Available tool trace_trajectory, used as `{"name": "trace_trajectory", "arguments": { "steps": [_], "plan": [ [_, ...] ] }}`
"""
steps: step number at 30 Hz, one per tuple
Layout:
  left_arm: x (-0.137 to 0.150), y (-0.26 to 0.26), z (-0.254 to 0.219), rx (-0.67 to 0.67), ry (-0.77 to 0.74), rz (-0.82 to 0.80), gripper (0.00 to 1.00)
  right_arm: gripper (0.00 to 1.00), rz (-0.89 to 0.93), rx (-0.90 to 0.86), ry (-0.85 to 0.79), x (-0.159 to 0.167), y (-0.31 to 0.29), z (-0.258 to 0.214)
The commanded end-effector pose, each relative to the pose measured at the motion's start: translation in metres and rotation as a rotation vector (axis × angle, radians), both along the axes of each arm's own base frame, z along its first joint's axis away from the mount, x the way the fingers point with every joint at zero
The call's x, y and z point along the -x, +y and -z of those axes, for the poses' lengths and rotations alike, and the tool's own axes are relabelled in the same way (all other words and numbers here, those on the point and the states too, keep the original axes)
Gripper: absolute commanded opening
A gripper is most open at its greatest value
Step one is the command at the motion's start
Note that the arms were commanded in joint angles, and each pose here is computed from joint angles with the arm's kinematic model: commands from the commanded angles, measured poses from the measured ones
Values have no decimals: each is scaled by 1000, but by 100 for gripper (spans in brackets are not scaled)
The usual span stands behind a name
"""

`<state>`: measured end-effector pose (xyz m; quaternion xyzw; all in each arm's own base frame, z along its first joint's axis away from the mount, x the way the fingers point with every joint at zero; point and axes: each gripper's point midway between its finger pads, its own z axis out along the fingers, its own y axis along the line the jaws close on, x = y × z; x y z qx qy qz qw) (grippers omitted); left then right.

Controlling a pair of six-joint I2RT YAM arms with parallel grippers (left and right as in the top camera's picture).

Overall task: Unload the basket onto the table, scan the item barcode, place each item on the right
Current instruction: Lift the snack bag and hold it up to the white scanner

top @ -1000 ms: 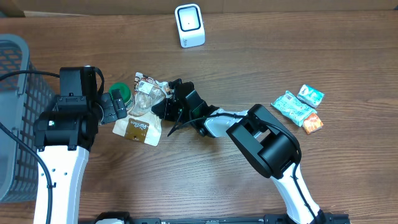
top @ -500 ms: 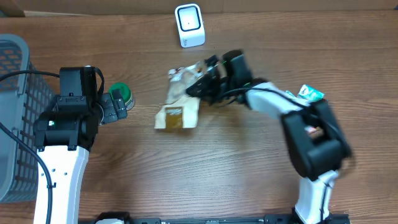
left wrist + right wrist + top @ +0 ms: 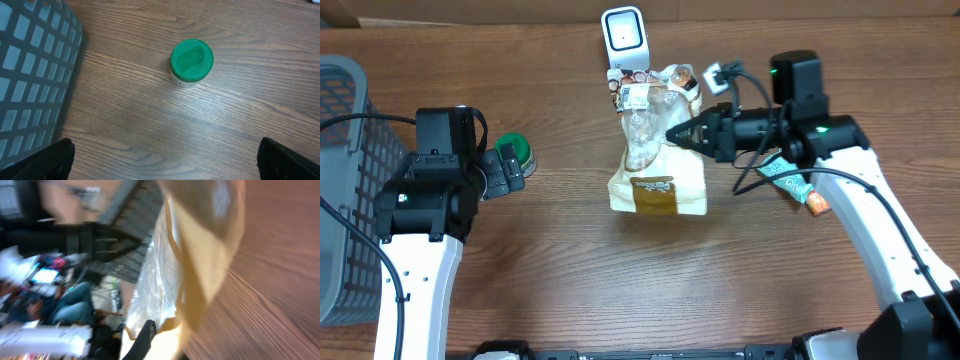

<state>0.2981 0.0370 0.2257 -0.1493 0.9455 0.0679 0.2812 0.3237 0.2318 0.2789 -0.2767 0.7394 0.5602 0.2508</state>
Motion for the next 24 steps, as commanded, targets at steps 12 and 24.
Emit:
{"name": "trace_trajectory", "arguments": {
  "steps": [12, 24],
  "plan": [
    [-1, 0, 0, -3, 4, 16, 100, 4, -136, -208, -103, 19, -20, -63],
    [-1, 0, 0, -3, 4, 16, 100, 4, -61, -244, -177, -9, -17, -121]
  ]
}}
